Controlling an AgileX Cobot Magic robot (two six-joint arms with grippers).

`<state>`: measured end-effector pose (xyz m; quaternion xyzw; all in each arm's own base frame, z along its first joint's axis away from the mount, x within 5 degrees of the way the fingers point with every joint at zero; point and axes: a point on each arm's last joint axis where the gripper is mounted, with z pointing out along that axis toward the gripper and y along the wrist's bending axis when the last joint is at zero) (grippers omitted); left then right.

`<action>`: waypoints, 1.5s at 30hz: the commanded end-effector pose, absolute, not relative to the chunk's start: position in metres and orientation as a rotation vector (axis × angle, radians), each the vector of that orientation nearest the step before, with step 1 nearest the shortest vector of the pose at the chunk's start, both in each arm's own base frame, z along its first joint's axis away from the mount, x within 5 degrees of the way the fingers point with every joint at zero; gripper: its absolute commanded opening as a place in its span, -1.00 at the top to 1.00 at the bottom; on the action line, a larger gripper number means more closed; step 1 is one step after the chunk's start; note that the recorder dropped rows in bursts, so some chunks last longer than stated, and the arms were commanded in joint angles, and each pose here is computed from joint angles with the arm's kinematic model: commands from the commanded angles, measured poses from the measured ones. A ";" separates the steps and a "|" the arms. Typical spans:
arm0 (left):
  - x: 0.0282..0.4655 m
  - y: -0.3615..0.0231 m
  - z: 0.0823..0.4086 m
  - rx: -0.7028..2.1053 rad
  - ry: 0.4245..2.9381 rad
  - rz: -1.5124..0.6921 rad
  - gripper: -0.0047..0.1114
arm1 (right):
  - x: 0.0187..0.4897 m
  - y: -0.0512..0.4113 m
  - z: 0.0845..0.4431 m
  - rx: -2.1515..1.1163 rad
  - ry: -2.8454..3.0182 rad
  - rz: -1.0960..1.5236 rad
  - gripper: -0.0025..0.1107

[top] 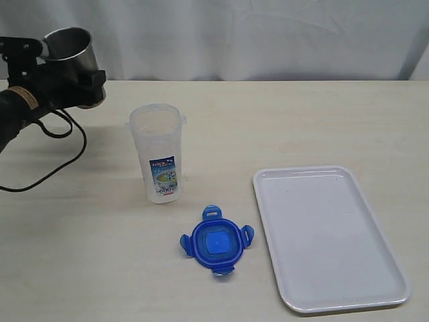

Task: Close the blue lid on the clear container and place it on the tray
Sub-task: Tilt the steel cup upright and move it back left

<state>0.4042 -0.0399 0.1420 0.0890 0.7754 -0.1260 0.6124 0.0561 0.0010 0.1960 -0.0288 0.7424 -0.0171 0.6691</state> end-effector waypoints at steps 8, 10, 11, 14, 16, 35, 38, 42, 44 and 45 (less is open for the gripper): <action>0.460 -0.012 0.119 0.124 1.787 -0.240 0.92 | 0.056 0.001 0.196 -0.071 1.666 -0.050 0.88; 0.467 -0.011 0.115 0.122 1.790 -0.237 0.92 | 0.056 0.001 0.196 -0.071 1.666 -0.050 0.88; 0.470 -0.011 0.112 0.121 1.794 -0.234 0.92 | 0.056 0.001 0.196 -0.071 1.666 -0.050 0.88; 0.478 -0.010 0.100 0.122 1.816 -0.228 0.92 | 0.056 0.001 0.196 -0.071 1.666 -0.050 0.88; 0.481 -0.010 0.091 0.121 1.827 -0.228 0.92 | 0.056 0.001 0.196 -0.071 1.666 -0.050 0.88; 0.483 -0.011 0.077 0.163 1.845 -0.211 0.86 | 0.056 0.001 0.196 -0.071 1.666 -0.050 0.88; 0.483 -0.011 0.077 0.163 1.843 -0.212 0.55 | 0.056 0.001 0.196 -0.071 1.666 -0.050 0.88; 0.483 -0.011 0.077 0.161 1.840 -0.215 -0.28 | 0.056 0.001 0.196 -0.071 1.666 -0.050 0.88; 0.484 -0.010 0.077 0.148 1.839 -0.215 -0.59 | 0.056 0.001 0.196 -0.071 1.666 -0.050 0.88; 0.484 -0.010 0.077 0.146 1.839 -0.216 -0.68 | 0.056 0.001 0.196 -0.071 1.666 -0.050 0.88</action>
